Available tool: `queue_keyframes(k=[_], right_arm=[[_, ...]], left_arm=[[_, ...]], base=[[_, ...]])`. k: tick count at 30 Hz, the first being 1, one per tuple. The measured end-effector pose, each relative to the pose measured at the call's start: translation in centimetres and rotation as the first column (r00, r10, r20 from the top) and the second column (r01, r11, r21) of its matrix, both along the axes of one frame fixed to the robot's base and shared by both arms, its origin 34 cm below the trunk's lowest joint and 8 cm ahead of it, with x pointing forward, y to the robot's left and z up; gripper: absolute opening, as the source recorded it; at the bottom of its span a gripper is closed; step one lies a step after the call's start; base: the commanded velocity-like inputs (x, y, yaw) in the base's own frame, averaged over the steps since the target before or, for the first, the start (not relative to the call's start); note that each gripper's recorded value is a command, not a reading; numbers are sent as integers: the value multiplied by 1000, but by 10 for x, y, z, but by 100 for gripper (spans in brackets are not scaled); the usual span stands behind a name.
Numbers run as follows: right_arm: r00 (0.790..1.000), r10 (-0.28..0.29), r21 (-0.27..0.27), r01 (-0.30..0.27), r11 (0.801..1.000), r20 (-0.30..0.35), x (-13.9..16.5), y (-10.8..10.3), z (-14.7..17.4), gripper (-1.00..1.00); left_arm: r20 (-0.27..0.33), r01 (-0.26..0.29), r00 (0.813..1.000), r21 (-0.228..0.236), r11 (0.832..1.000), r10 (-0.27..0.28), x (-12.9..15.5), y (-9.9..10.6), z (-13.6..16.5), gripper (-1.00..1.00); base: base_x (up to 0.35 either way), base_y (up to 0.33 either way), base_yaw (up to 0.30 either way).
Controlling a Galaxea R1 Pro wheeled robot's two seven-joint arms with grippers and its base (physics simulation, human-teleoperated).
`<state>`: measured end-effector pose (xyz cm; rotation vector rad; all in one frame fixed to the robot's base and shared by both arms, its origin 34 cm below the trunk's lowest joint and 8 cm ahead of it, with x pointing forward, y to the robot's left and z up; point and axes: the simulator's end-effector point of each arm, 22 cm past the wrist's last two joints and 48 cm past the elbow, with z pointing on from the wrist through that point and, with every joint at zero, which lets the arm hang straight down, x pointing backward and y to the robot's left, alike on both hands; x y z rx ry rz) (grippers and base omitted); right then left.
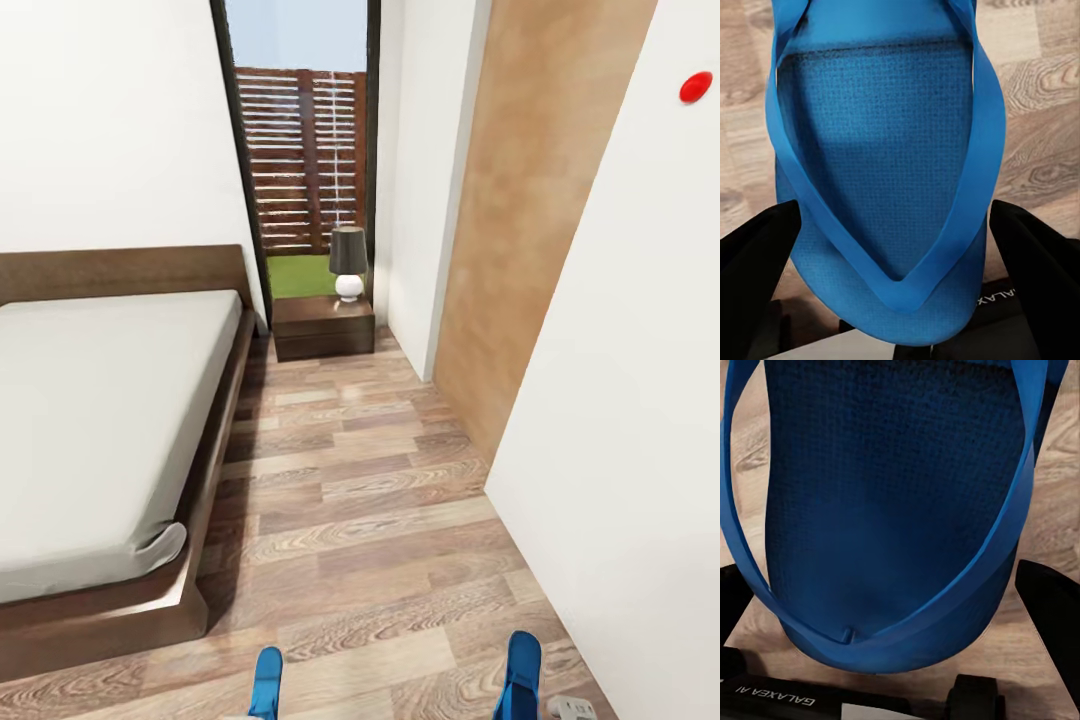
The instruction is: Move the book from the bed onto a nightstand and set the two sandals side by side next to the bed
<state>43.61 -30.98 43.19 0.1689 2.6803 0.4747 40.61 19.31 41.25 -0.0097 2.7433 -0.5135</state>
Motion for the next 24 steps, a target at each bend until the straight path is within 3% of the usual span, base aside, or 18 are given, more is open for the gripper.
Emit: queue_keyframes(k=[24], right_arm=[[1000,0,0,0,1000,0,0,0,0,-100]], left_arm=[[1,0,1000,0,1000,0,0,0,0,-100]], base=[[237,0,0]])
